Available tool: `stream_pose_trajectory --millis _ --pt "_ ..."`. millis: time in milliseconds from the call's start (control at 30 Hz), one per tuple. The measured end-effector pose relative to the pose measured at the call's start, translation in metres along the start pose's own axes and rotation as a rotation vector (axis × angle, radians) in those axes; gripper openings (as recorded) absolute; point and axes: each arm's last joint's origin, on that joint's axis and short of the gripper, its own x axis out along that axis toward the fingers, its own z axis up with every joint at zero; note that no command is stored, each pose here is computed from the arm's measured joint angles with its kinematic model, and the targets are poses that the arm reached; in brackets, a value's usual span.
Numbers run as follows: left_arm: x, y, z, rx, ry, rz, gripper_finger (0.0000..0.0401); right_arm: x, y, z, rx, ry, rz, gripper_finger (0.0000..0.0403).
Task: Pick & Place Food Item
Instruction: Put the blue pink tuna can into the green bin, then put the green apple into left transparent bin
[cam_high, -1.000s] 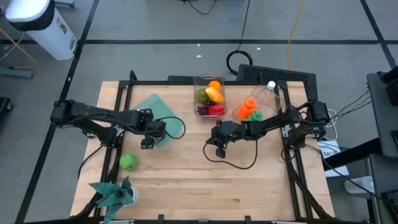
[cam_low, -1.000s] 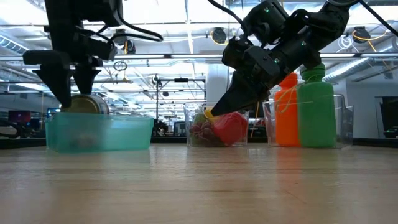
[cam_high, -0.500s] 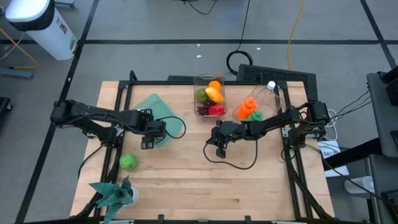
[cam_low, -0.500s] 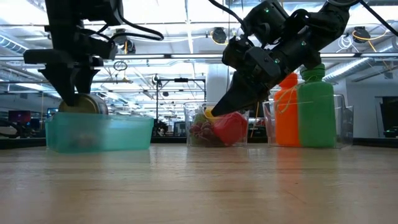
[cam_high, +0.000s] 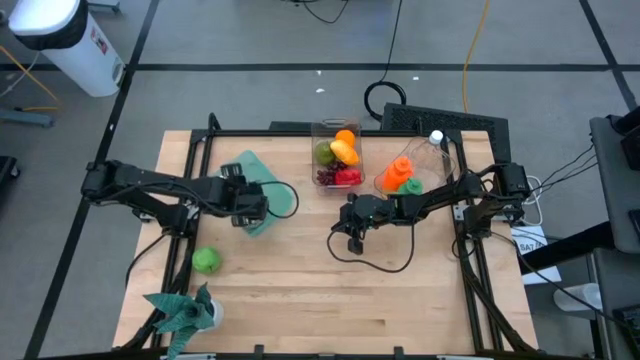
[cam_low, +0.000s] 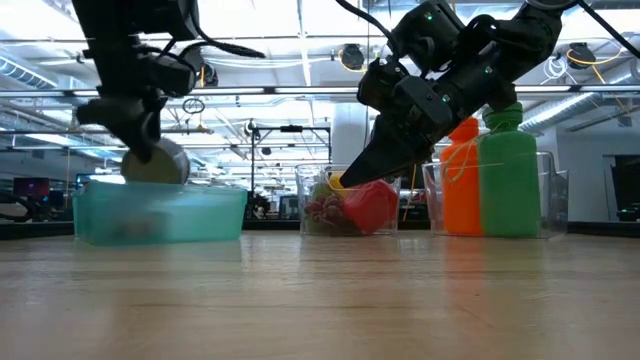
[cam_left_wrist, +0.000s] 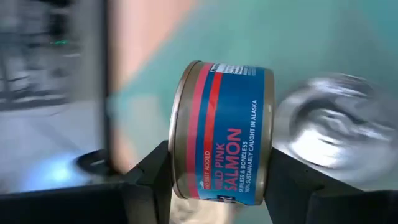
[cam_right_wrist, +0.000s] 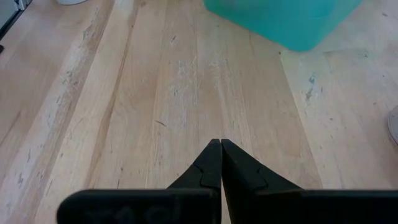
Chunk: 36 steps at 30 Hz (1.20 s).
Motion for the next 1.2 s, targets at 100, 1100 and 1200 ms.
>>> stream_pose_trajectory --millis 100,1100,1200 --pt "0.000 0.003 0.000 -0.044 -0.008 0.107 0.0175 0.000 0.000 0.000 -0.004 0.000 0.000 0.0000" --pt "0.012 -0.073 -0.002 0.053 0.088 -0.093 0.0339 0.000 -0.001 0.001 -0.025 -0.008 -0.006 0.0000" --pt "0.011 -0.073 -0.003 0.057 0.097 -0.103 0.0361 0.000 -0.001 0.001 -0.024 -0.007 -0.006 0.0000"
